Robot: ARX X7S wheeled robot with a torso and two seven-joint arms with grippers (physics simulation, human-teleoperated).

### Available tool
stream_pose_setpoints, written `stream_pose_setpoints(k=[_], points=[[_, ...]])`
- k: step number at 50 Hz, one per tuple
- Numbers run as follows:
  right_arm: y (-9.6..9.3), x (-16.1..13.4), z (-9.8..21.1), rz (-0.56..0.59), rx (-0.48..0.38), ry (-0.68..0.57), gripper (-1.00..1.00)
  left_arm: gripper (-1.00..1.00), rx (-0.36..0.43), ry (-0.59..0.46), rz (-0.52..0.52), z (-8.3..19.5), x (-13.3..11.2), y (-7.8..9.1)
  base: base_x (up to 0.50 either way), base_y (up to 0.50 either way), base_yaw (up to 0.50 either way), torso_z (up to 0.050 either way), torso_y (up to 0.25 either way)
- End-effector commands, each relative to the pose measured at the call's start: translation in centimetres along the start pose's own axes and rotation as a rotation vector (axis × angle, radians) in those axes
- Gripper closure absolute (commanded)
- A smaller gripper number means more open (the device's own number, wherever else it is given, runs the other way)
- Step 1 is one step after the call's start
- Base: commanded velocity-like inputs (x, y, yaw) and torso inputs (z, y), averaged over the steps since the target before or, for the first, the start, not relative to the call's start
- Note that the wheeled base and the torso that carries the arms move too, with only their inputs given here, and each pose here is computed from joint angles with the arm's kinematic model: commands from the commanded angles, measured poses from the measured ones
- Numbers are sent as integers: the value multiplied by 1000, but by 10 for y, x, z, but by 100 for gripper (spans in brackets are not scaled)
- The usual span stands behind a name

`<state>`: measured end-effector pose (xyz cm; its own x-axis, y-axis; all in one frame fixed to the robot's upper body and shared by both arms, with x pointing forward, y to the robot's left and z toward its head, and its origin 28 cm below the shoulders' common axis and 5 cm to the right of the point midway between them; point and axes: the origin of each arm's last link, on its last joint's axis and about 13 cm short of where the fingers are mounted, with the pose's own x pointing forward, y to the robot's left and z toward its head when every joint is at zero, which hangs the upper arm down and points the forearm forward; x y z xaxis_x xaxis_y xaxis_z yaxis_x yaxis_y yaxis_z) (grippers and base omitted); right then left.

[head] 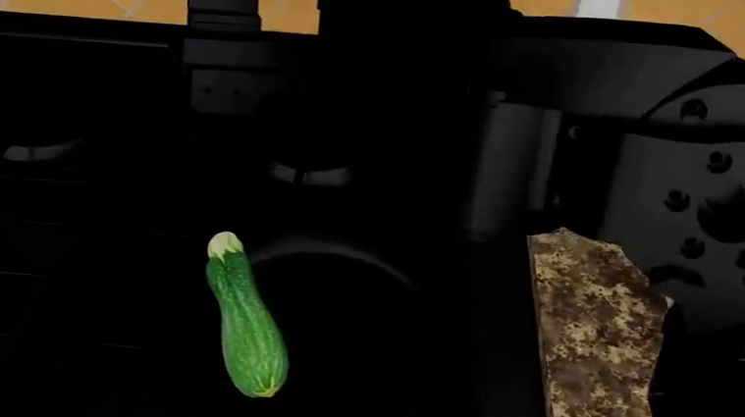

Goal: Pick the zucchini from the pan and place it in the bowl.

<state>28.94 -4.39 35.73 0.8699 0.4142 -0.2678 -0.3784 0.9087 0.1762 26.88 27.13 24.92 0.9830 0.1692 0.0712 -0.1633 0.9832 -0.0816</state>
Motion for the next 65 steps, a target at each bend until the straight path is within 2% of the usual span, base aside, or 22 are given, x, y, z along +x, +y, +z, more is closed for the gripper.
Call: stream_pose_setpoints(k=[1, 25, 37, 65], points=[[11, 5, -11, 83, 8, 120, -100, -100, -4, 6, 11, -4, 1, 3, 0, 0, 0, 0, 0], [25, 7, -38, 145, -49, 232, -100, -100, -5, 18, 14, -11, 2, 5, 0, 0, 0, 0, 0], [27, -3, -52, 128, -81, 267, -100, -100, -6, 26, 13, -15, 5, 3, 0, 0, 0, 0, 0], [17, 5, -66, 74, -91, 317, -100, -100, -4, 43, 7, -24, 11, 1, 0, 0, 0, 0, 0]])
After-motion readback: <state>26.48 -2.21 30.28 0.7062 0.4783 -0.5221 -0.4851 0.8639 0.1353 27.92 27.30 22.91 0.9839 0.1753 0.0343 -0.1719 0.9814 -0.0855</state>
